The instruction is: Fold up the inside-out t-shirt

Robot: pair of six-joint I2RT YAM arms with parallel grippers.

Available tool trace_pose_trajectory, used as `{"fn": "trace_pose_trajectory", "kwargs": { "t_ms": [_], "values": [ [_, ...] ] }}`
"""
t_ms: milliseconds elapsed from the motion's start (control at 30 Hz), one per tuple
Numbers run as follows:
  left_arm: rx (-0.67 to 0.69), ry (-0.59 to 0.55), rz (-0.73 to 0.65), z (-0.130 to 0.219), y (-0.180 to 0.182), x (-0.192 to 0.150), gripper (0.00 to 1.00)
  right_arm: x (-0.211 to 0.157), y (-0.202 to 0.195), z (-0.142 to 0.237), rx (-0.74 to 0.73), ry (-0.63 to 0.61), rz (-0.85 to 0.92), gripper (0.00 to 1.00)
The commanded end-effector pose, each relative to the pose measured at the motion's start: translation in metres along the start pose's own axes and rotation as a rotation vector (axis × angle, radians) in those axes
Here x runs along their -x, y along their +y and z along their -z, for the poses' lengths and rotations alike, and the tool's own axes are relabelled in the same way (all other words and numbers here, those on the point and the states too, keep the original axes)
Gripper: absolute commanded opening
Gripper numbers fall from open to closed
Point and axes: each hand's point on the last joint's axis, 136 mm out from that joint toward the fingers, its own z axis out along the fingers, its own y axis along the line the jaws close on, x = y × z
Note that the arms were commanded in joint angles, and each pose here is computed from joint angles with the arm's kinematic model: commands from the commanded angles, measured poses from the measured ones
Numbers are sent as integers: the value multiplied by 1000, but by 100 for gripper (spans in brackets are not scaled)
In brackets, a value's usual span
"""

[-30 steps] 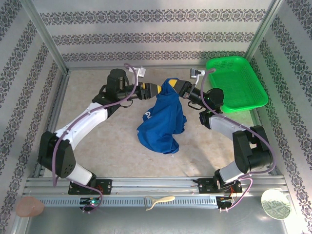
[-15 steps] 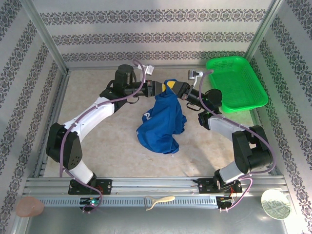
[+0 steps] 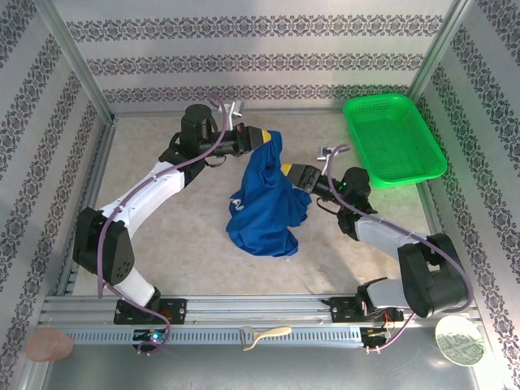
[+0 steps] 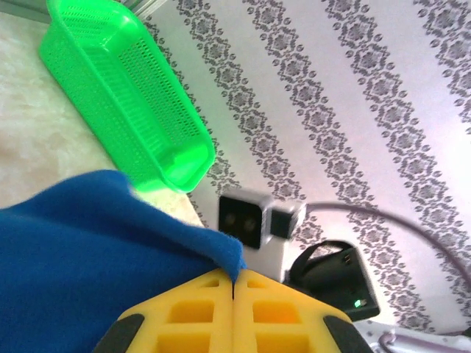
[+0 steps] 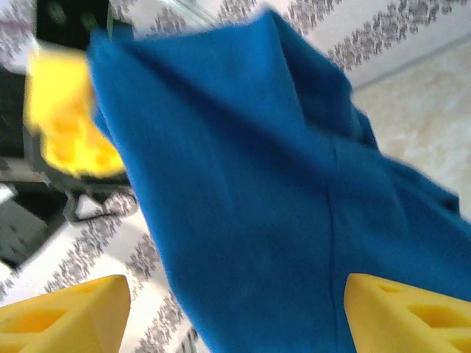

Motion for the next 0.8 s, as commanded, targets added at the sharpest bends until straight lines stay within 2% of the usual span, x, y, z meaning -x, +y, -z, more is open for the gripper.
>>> {"fn": "trace_pose_trajectory", "kwargs": {
  "t_ms": [0, 67, 133, 200, 300, 400, 600, 767],
  "values": [
    [-109, -46, -1, 8, -42, 20, 0, -26, -10, -7, -82, 52, 133, 77],
    [-146, -53, 39, 7, -47, 23, 0, -36, -22, -15, -146, 76, 159, 77],
    [-215, -61, 76, 7, -57, 28, 0, -34, -43, -19, -236, 64, 142, 70],
    [-299, -75, 118, 8, -69, 34, 0, -26, -66, -18, -316, 23, 106, 63],
    [-388, -86, 156, 12, -84, 40, 0, -9, -82, -8, -365, -25, 44, 61],
    [-354, -79, 140, 14, -82, 36, 0, -4, -66, 4, -365, -12, 69, 63],
    [-152, -48, 93, 10, -49, 21, 0, 6, -4, 39, -408, -10, 222, 66],
    [-129, -40, 105, 8, -40, 17, 0, 29, 52, 37, -389, -23, 375, 71]
  ]
}}
